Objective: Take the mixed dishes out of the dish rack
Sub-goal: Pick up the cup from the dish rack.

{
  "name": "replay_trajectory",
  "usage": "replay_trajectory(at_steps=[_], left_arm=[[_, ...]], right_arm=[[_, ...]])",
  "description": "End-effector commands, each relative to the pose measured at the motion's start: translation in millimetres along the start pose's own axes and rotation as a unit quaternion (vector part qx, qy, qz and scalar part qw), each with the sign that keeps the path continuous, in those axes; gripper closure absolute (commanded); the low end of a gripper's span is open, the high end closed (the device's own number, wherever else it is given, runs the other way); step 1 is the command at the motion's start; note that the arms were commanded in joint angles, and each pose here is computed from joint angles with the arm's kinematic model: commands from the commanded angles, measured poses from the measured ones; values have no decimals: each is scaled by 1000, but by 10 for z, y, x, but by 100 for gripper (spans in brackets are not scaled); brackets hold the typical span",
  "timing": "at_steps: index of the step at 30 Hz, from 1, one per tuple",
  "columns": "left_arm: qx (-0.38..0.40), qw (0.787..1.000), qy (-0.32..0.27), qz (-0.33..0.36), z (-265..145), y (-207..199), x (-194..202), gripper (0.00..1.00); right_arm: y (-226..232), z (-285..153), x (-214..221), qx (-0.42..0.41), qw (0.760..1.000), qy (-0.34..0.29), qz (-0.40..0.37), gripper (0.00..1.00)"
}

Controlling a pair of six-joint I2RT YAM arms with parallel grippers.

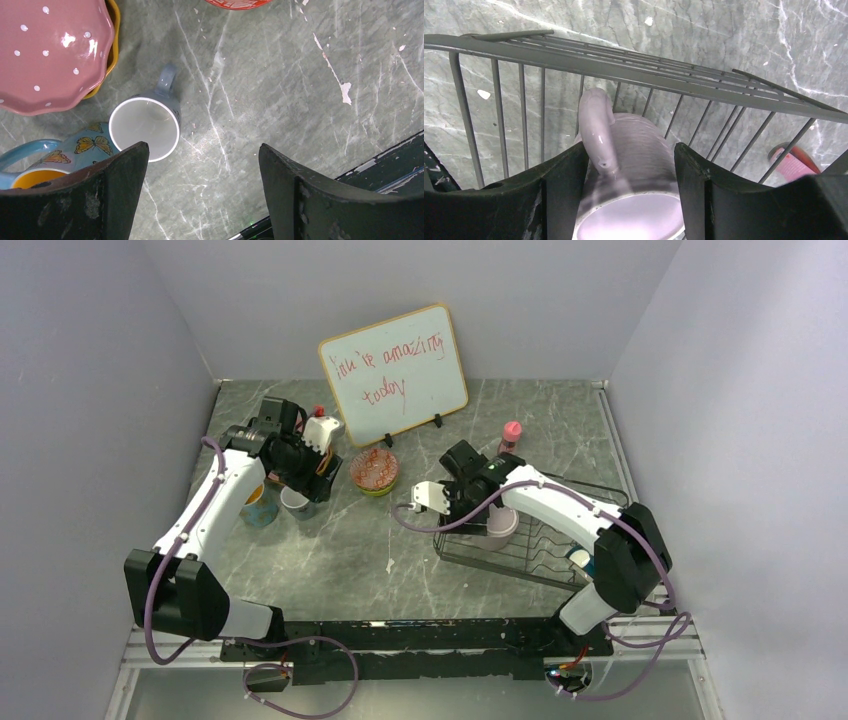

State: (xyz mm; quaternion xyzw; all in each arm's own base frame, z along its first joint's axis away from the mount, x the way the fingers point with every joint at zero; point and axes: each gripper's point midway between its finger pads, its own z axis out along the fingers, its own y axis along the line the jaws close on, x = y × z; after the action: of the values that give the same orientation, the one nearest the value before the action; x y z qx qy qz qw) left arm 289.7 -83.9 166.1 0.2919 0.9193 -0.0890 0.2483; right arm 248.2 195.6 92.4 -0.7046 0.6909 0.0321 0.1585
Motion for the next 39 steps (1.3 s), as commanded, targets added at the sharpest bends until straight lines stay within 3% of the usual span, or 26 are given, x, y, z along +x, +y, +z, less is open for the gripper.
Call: replay_trajectory(at_steps=[1,16,19,31,35,39], left_arm=[[4,1000,-29,5,-97,-27,-103,15],[6,999,-31,7,-115,-39,-100,15],[6,1000,-29,7,-105,-38,-96,15],[3,1000,-26,10,-95,-11,-112,15],[6,1000,-29,6,-114,-4,-188,15],[12,999,-46,6,-167,-7,-342,16]], right_arm=[[-40,-72,-80,4,1000,-26,17,32],[24,280,-88,-42,998,-44,7,27],[19,302,-106,-45,998,-47,6,34],[-50,61,-184,-22,998,-67,3,77],[-154,-146,-245,10,996,-83,7,98],[-291,-433,-338,52,991,-119,20,100]])
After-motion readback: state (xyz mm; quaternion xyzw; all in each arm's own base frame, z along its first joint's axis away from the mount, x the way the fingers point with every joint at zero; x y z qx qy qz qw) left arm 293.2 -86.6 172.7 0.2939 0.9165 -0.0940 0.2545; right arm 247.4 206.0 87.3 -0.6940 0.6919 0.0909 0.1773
